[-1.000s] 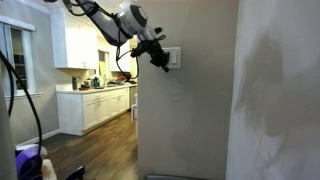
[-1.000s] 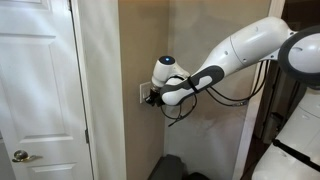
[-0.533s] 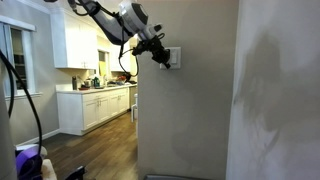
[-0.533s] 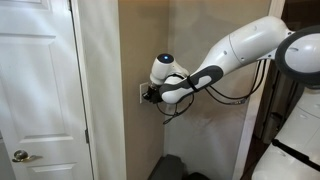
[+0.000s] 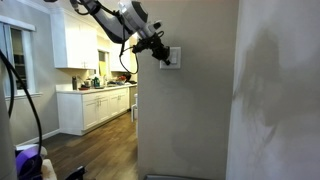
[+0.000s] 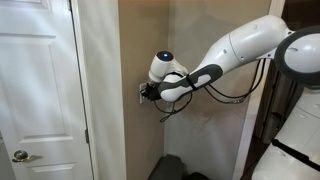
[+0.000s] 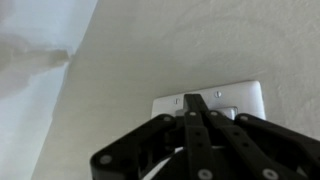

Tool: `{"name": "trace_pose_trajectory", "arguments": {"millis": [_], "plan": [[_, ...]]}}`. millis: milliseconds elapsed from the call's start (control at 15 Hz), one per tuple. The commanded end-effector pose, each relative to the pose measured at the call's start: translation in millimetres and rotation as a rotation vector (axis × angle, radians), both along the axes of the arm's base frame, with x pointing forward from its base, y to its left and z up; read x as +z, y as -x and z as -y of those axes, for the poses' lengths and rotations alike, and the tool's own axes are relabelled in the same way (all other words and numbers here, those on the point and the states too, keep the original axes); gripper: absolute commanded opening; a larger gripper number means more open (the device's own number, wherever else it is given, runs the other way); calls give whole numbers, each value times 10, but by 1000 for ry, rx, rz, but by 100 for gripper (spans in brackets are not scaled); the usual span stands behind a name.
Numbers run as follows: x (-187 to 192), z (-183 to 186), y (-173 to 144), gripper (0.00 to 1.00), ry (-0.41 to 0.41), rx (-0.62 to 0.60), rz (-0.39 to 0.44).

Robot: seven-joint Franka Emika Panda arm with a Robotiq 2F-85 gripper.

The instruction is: Flip the left switch on the wall

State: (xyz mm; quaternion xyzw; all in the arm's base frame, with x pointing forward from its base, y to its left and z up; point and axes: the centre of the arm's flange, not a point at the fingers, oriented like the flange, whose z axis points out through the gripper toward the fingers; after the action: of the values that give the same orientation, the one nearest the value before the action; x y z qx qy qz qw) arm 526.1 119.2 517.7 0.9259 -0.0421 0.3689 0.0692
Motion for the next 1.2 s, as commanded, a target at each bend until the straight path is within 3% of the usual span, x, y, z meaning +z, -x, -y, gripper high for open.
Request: {"name": "trace_pose_trajectory", "arguments": {"millis": [0,400,1133], "plan": [[32,-59,-14,0,-24,8,46],[74,-103,22,0,-45,45,50],[65,-68,120,0,30,-33,32]]}}
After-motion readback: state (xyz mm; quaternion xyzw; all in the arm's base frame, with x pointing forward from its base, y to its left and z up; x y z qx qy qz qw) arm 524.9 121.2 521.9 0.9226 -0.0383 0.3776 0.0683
